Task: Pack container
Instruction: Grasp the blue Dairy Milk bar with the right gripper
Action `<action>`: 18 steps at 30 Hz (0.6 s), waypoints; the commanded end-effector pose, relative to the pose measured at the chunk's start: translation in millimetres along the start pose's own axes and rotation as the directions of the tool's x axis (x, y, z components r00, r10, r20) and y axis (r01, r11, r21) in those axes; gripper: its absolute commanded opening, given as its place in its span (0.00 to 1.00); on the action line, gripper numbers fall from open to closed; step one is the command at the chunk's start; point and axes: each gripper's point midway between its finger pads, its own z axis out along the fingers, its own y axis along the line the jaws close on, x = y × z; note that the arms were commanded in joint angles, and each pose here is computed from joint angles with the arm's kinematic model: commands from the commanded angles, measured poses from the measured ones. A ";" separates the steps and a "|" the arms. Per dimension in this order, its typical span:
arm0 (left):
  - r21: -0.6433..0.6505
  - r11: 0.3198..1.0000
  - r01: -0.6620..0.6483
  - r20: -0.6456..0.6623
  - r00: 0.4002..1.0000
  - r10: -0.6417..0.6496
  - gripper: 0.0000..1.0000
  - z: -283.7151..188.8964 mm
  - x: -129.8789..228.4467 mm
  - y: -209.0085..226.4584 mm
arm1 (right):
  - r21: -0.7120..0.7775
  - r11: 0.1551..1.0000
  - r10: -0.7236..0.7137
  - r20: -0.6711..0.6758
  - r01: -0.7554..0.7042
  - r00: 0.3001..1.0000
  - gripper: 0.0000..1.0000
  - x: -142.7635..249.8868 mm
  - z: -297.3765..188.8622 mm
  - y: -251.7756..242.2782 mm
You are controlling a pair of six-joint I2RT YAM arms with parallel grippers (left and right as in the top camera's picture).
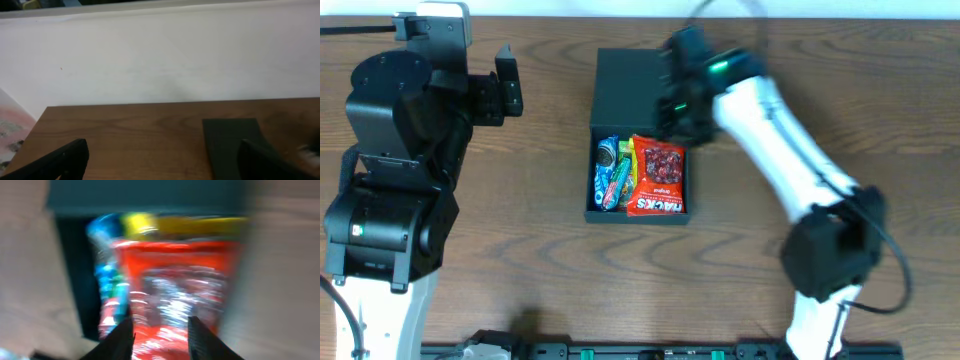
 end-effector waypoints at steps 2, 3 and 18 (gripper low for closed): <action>-0.010 1.000 0.003 0.029 1.000 -0.003 0.95 -7.0 -8.6 3.5 | 0.176 0.971 0.150 0.077 -0.162 0.986 0.45 -13.3 -47.9 -81.8; -0.010 1.000 0.003 0.028 1.000 -0.003 0.95 -6.9 -8.5 3.5 | 0.237 0.944 0.220 0.065 -0.229 0.973 0.46 -8.5 -50.2 -107.1; -0.006 1.000 0.004 0.028 1.000 -0.003 0.95 -6.9 -8.4 2.9 | 0.363 0.556 0.770 0.114 -0.748 0.628 0.46 35.8 6.8 -248.5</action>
